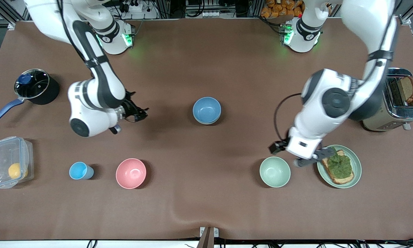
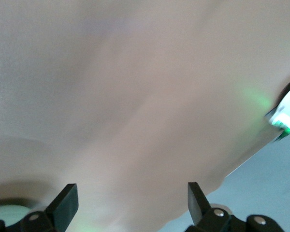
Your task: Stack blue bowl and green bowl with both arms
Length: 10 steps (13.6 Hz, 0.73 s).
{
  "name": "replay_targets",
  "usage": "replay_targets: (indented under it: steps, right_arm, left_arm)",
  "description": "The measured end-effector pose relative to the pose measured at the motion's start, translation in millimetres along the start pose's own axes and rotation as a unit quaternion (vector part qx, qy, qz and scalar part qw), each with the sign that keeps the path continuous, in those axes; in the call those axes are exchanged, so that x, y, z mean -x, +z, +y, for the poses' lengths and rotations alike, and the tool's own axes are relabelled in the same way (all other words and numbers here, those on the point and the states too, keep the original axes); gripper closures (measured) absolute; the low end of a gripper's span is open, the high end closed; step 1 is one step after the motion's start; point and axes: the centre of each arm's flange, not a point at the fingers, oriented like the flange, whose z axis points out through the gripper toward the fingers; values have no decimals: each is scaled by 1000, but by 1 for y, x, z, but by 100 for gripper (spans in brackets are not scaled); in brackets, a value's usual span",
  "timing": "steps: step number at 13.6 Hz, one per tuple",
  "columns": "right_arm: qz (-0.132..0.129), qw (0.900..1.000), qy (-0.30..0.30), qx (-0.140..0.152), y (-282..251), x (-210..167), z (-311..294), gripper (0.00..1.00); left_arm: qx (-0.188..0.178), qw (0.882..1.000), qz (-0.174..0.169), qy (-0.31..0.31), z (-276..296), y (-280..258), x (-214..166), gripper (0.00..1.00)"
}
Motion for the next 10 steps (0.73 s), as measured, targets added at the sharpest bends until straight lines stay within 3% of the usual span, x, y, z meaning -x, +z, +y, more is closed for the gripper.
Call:
replay_targets:
  steps: [3, 5, 8, 10]
  right_arm:
    - [12, 998, -64, 1, -37, -15, 38, 0]
    - [35, 994, -107, 3, -58, -23, 59, 0]
    - [85, 978, -192, 13, -97, -32, 98, 0]
    - [101, 969, -227, -2, -126, -41, 126, 0]
  left_arm:
    - [-4, 1000, 5, 17, -15, -26, -6, 0]
    - [-15, 999, -1, 38, -25, -43, -4, 0]
    - [-23, 997, 0, 73, -50, -73, 5, 0]
    - [-31, 995, -6, 97, -77, -101, 21, 0]
